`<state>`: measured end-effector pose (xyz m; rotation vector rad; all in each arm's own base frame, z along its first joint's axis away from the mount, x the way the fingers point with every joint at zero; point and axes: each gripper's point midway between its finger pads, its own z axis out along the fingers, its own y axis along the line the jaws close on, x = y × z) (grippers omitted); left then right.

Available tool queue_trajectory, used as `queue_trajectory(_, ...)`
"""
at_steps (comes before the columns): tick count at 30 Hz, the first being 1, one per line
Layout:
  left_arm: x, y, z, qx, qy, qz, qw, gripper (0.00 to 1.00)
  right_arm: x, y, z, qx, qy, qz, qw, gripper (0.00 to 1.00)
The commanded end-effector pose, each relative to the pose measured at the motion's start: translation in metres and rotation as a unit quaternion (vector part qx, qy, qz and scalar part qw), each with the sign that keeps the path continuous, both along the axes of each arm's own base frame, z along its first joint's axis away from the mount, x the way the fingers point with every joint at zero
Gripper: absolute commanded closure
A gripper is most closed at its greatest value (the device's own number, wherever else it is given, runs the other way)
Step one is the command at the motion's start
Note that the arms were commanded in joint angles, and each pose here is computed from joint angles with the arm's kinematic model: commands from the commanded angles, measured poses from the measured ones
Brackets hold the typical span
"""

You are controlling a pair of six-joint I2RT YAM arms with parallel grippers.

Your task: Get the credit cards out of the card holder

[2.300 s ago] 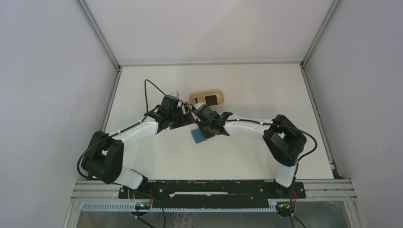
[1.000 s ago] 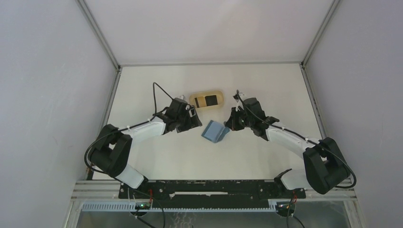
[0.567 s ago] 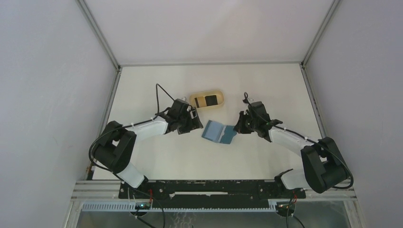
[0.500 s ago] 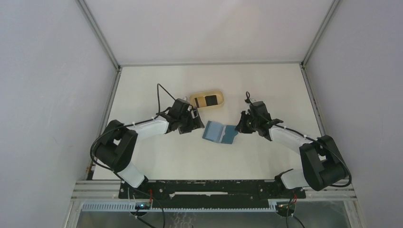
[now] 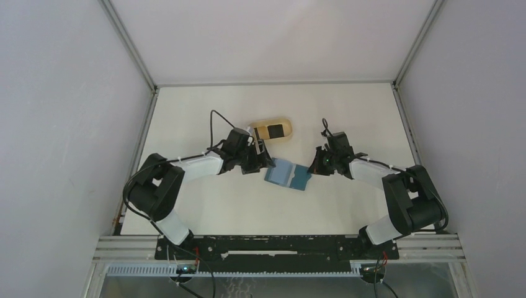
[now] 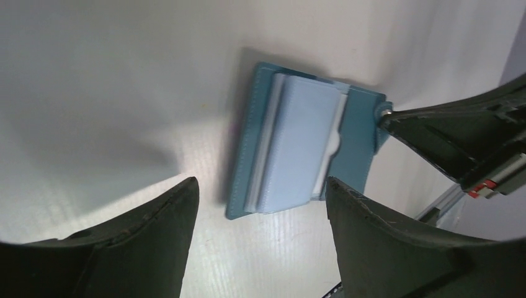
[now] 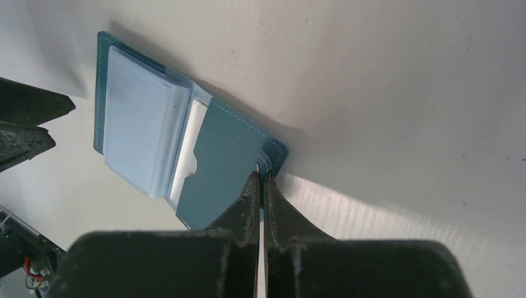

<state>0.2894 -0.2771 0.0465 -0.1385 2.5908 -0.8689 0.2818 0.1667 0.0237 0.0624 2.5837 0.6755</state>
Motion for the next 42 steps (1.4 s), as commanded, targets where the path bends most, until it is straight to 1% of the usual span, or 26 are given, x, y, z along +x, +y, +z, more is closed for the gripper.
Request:
queue_trajectory(1,0.013,-0.032,0.033,-0.071,-0.038,-0.037,0.996,0.21,0.022,0.011,0.02,0.03,-0.034,0.002,0.999,1.0)
queue_trajectory(4,0.009,-0.044,0.038,-0.116,-0.033,-0.05,0.991,0.22,0.024,0.013,0.02,0.035,-0.033,0.007,0.999,1.0)
queue_trajectory(6,0.006,-0.048,0.04,-0.135,-0.03,-0.055,0.989,0.22,0.024,0.014,0.02,0.038,-0.032,0.01,0.999,1.0)
queue_trajectory(13,0.004,-0.05,0.044,-0.146,-0.034,-0.063,0.987,0.23,0.024,0.019,0.023,0.052,-0.036,0.02,0.998,1.0)
queue_trajectory(19,0.001,-0.06,0.047,-0.193,-0.019,-0.063,0.979,0.32,0.025,0.021,0.024,0.058,-0.037,0.024,0.997,1.0)
queue_trajectory(24,0.002,-0.061,0.049,-0.199,-0.023,-0.062,0.978,0.35,0.024,0.021,0.024,0.058,-0.037,0.026,0.997,1.0)
queue_trajectory(27,0.004,-0.056,0.046,-0.184,-0.022,-0.057,0.981,0.36,0.023,0.021,0.024,0.056,-0.037,0.029,0.997,1.0)
queue_trajectory(30,0.009,-0.037,0.041,-0.156,-0.03,-0.039,0.987,0.35,0.022,0.019,0.024,0.053,-0.036,0.03,0.998,1.0)
queue_trajectory(35,0.021,0.014,0.02,-0.056,-0.038,-0.002,0.998,0.33,0.021,0.02,0.022,0.051,-0.034,0.033,0.998,1.0)
queue_trajectory(39,0.014,0.025,-0.002,-0.037,-0.015,0.002,0.999,0.33,0.02,0.02,0.02,0.051,-0.031,0.033,0.998,1.0)
queue_trajectory(42,0.008,0.027,-0.015,-0.037,-0.003,0.006,0.999,0.33,0.021,0.017,0.016,0.044,-0.027,0.027,0.998,1.0)
